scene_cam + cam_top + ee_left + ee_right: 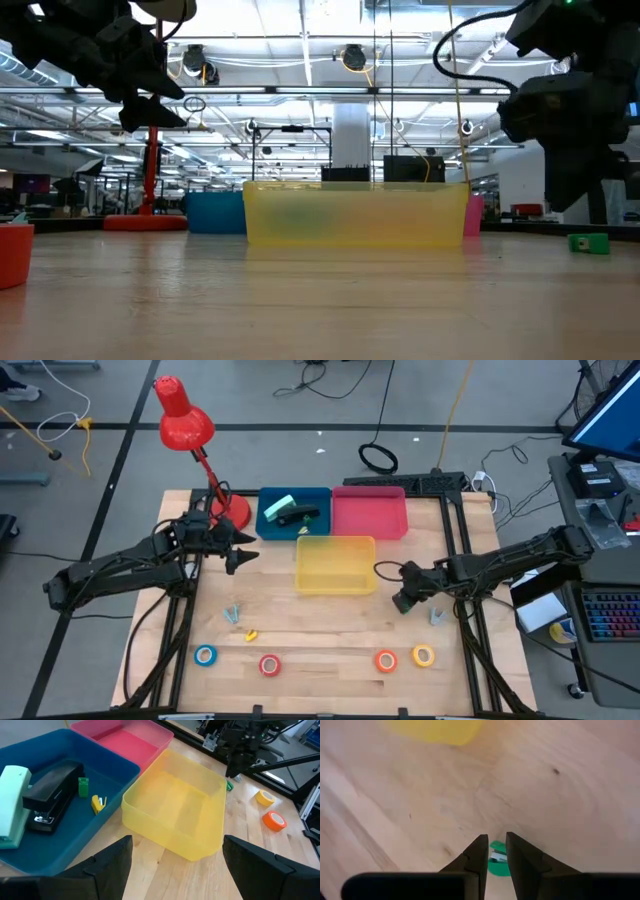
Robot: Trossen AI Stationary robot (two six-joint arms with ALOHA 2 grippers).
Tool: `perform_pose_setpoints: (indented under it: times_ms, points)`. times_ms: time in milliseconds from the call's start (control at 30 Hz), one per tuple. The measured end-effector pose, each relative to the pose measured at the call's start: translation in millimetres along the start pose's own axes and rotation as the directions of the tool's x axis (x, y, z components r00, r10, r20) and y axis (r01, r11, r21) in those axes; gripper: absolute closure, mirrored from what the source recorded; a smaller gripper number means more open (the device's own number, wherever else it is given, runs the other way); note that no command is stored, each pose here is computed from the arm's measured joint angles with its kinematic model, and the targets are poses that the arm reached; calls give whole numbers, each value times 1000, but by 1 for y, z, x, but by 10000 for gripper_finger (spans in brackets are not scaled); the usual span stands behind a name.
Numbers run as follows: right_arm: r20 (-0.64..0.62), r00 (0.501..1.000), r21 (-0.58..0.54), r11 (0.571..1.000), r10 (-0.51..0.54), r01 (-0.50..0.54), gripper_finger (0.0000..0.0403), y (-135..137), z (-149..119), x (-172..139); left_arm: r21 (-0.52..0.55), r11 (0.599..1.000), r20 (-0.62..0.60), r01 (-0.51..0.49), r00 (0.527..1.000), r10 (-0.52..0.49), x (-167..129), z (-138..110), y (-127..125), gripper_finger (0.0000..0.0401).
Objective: Pick and place Stapler, Stapler remover, tape
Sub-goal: Put the green stapler into the blue bin
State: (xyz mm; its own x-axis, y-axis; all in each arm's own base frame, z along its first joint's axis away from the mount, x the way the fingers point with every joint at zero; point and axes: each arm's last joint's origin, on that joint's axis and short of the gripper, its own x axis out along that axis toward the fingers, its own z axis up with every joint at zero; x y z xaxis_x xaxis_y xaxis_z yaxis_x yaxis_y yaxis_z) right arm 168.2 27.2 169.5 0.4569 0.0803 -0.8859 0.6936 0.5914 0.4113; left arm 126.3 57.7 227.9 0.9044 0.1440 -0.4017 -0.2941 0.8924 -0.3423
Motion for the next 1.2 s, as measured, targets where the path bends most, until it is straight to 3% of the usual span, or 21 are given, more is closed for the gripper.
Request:
perform_pose_setpoints:
  times_ms: [100,233,367,600,767,933,1000,1200]
  points:
    - [-38,998,-204,978,44,-51,354,3,0,0,-2,1000,0,0,1000,0,0,0,0,93]
    - [-115,984,-432,885,137,-174,363,8,-1,-1,-21,1000,0,0,1000,0,0,0,0,93]
    - [-171,970,-525,817,174,-239,377,10,-3,-1,-43,999,0,0,1000,0,0,0,0,93]
    - [-146,954,-641,709,264,-294,400,21,3,-6,-80,997,1,0,1000,0,0,0,0,93]
    - [-73,952,-757,605,297,-247,402,38,14,-23,-96,995,1,0,1000,0,0,0,0,93]
    - [71,952,-868,488,298,-88,402,53,26,-39,-96,995,2,0,1000,0,0,0,0,93]
    - [129,952,-877,479,278,-21,401,56,30,-41,-93,996,2,0,1000,0,0,0,0,93]
    - [198,960,-839,541,198,62,399,52,40,-38,-89,996,9,3,1000,-2,0,1,0,93]
